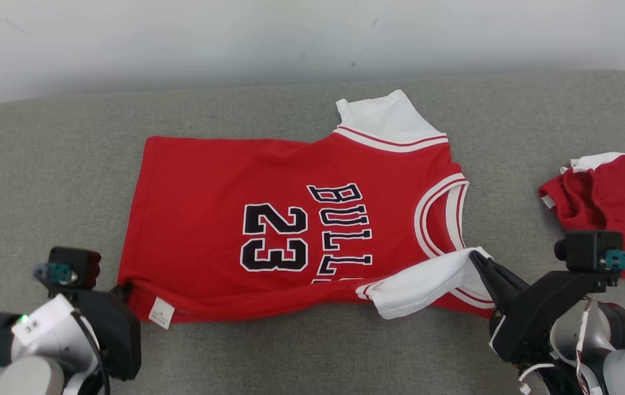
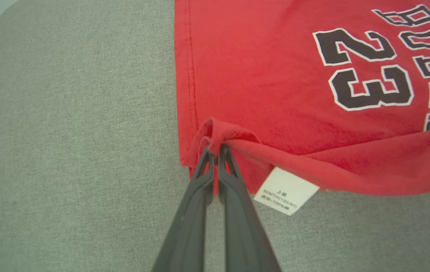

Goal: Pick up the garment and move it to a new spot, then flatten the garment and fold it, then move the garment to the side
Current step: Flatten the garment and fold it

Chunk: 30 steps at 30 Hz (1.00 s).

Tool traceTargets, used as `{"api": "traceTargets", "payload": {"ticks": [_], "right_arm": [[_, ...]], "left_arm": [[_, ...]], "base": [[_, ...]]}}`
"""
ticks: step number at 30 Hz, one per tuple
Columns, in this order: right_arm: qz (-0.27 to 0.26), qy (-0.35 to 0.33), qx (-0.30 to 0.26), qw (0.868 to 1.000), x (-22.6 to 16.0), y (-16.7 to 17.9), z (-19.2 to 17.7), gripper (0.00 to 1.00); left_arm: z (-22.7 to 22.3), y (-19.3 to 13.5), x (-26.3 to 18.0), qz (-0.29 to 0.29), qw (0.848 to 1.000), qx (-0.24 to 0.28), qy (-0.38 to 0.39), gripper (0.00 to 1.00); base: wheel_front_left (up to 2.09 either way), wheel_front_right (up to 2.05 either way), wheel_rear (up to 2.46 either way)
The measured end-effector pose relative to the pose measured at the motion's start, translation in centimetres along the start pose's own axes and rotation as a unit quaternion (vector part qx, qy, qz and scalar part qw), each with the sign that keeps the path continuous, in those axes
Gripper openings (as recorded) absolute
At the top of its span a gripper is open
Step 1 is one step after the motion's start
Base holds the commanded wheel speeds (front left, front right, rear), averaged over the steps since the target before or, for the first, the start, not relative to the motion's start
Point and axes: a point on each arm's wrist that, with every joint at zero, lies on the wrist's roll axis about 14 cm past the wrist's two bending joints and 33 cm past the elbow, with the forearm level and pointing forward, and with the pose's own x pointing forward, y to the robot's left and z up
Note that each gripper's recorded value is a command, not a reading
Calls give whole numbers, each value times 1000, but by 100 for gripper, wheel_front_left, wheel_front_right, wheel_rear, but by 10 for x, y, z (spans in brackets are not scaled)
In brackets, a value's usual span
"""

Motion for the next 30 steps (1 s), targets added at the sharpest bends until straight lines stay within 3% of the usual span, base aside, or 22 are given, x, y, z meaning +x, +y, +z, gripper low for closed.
{"api": "traceTargets", "payload": {"ticks": [10, 30], "right_arm": [[15, 50, -10, 999, 26, 6, -16, 0], [11, 89, -16, 996, 53, 1, -14, 0]], "left_arm": [[28, 9, 25, 9, 1000, 2, -2, 0], [32, 8, 50, 17, 1000, -10, 16, 1]], "base": [[0, 0, 0], [0, 0, 0]]}}
